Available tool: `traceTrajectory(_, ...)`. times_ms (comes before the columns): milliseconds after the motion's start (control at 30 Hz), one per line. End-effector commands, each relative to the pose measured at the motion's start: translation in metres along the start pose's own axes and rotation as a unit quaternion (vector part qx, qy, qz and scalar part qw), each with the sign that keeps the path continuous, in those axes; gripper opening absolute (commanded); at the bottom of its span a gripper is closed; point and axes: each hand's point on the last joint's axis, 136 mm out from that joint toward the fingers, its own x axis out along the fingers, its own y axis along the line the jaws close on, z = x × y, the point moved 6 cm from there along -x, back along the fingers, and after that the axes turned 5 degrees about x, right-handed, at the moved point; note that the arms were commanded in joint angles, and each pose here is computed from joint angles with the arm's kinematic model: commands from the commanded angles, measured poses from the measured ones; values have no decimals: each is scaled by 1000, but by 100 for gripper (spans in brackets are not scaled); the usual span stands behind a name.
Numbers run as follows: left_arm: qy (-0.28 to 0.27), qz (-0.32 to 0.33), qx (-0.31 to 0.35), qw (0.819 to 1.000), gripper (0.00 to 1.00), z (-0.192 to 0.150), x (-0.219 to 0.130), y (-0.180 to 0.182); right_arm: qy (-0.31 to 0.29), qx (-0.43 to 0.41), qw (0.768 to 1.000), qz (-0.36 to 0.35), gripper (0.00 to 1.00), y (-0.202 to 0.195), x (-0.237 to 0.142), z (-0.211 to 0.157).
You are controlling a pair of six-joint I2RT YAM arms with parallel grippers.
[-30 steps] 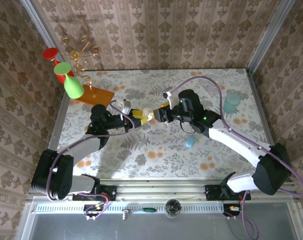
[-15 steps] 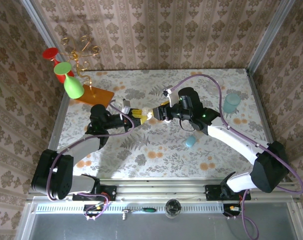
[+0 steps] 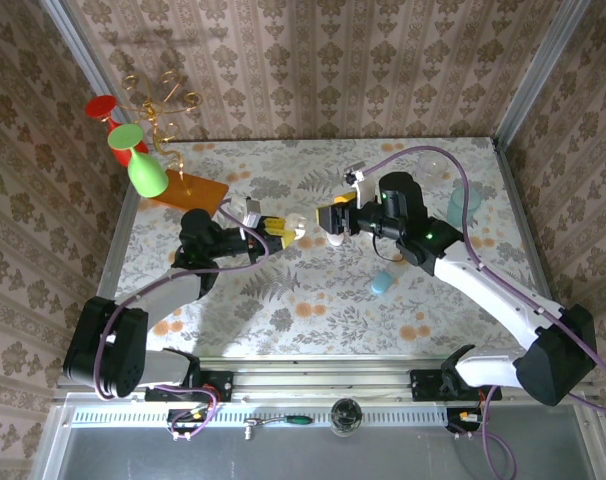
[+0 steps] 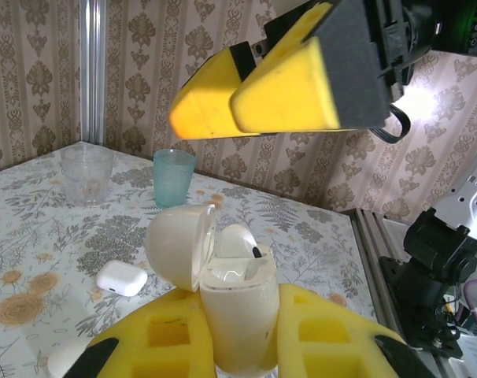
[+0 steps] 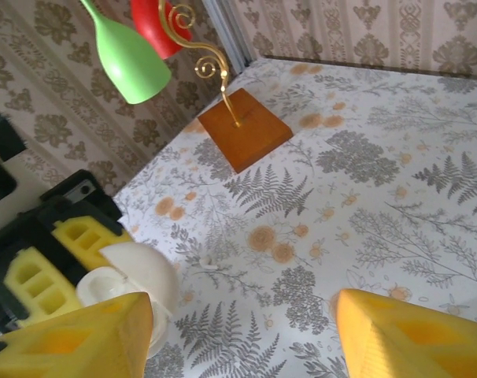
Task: Insert wireless bluetooth earbuds into charging case
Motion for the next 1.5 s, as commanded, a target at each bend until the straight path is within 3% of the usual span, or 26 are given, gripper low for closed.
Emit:
traceTrajectory(0,-34,41,29,998,6,17,-4,12,12,-23,999,42,66,19,-2,-3)
traceTrajectory(167,-107,155,38,981,4,33,-53,39,29,48,998,-8,65,1,23,-10)
traceTrajectory(333,-141,262,57,953,5,52,-100,53,105,79,991,-34,65,-12,74,-36)
traceTrajectory(500,-177,343,70,920,5,70,-130,57,187,43,981,-20,65,4,130,-68)
traceTrajectory(700,-181,426,62,884,5,84,-151,54,284,18,959,-5,65,19,193,-108)
traceTrajectory(1100,-179,411,58,892,6,98,-150,40,336,21,941,41,55,34,278,-145)
traceTrajectory(1467,-171,400,58,899,6,96,-148,36,373,-18,927,37,51,42,297,-172)
